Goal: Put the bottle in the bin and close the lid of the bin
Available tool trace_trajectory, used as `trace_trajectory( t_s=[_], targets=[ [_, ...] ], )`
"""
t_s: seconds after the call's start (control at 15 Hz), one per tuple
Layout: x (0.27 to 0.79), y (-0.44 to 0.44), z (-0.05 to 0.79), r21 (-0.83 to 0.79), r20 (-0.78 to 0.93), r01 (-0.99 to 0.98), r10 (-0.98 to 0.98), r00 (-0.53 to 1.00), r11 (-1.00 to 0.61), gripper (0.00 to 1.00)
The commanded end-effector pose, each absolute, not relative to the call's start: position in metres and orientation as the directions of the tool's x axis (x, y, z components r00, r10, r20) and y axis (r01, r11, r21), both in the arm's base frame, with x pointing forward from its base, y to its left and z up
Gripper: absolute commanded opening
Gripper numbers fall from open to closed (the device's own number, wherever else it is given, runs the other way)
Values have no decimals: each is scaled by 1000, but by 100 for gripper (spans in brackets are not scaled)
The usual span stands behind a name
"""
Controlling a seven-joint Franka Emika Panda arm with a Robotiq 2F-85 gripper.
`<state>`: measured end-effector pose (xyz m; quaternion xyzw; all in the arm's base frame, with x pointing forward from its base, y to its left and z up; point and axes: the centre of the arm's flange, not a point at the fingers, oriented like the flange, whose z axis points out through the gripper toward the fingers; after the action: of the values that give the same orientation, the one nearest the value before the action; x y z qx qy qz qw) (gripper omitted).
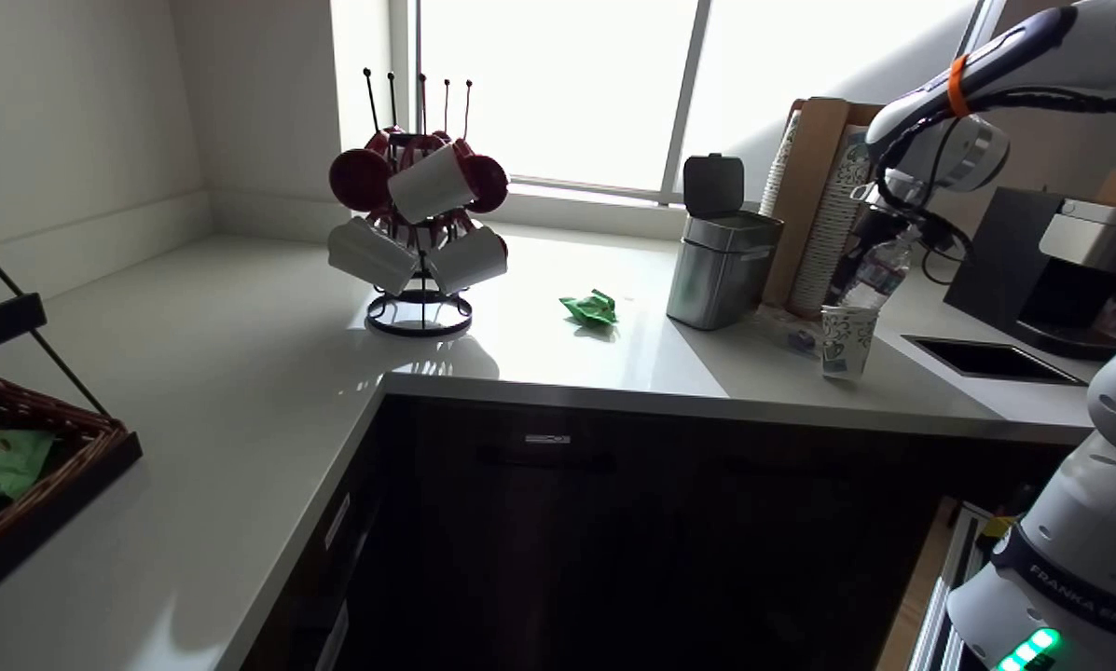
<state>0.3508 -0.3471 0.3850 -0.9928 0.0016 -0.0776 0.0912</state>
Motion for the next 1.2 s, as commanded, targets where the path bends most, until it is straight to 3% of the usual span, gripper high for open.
trace_trajectory(
  t_s=[0.0, 0.73, 0.8, 0.93, 1.0, 1.13],
  targets=[
    [353, -346, 377, -190, 161, 35, 4, 987, -981, 0],
    [350, -329, 385, -134, 132, 104, 86, 987, -986, 1],
    [349, -330, 386, -123, 120, 109, 94, 988, -986, 13],
    [344, -333, 389, -104, 100, 126, 115, 988, -987, 25],
    [342, -333, 391, -93, 92, 139, 130, 987, -986, 42],
    [339, -333, 393, -75, 76, 159, 153, 985, -985, 60]
  ],
)
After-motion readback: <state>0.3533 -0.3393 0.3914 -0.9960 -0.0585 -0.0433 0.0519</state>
